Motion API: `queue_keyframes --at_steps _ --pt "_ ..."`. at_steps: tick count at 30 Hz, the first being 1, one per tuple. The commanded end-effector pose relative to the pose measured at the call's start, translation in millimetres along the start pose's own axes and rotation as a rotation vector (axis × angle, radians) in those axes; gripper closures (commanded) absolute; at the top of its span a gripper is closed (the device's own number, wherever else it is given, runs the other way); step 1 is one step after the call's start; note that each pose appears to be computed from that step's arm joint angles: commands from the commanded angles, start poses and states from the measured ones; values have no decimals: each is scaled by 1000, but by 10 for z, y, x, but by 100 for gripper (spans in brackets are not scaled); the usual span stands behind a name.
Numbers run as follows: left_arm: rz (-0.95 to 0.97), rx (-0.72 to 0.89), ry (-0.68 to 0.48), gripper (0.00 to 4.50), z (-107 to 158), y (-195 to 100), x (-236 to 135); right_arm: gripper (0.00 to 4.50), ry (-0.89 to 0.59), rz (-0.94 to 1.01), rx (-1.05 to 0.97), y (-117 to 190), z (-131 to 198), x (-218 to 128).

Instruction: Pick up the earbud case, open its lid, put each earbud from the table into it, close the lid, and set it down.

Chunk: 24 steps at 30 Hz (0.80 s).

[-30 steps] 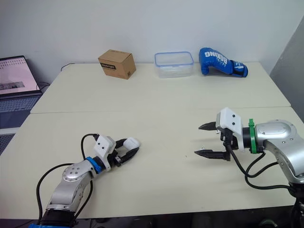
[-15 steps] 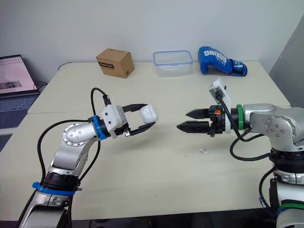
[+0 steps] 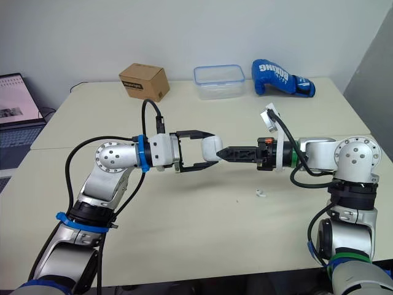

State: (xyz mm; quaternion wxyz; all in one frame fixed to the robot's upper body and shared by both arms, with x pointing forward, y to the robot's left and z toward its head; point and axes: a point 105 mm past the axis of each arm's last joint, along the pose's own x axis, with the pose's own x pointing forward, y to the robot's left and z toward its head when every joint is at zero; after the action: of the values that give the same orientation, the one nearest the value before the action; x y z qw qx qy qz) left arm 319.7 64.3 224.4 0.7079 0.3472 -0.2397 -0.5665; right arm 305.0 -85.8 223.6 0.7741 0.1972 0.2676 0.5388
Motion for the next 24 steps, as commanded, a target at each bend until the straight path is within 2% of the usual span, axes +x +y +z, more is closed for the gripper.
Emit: queue_keyframes --at_steps 1,12,15,18,24 --pt "-3 50 -33 172 128 50 43 0 -26 63 -12 152 103 -1" --pt "-21 50 -63 172 163 33 138 0 -52 112 34 253 68 70" --pt "-21 52 -73 172 176 54 170 59 -62 91 48 240 32 87" --pt "-20 56 -78 172 181 70 187 166 -66 91 66 257 2 100" --pt "-32 55 -80 172 169 38 180 166 -72 87 89 290 -6 113"
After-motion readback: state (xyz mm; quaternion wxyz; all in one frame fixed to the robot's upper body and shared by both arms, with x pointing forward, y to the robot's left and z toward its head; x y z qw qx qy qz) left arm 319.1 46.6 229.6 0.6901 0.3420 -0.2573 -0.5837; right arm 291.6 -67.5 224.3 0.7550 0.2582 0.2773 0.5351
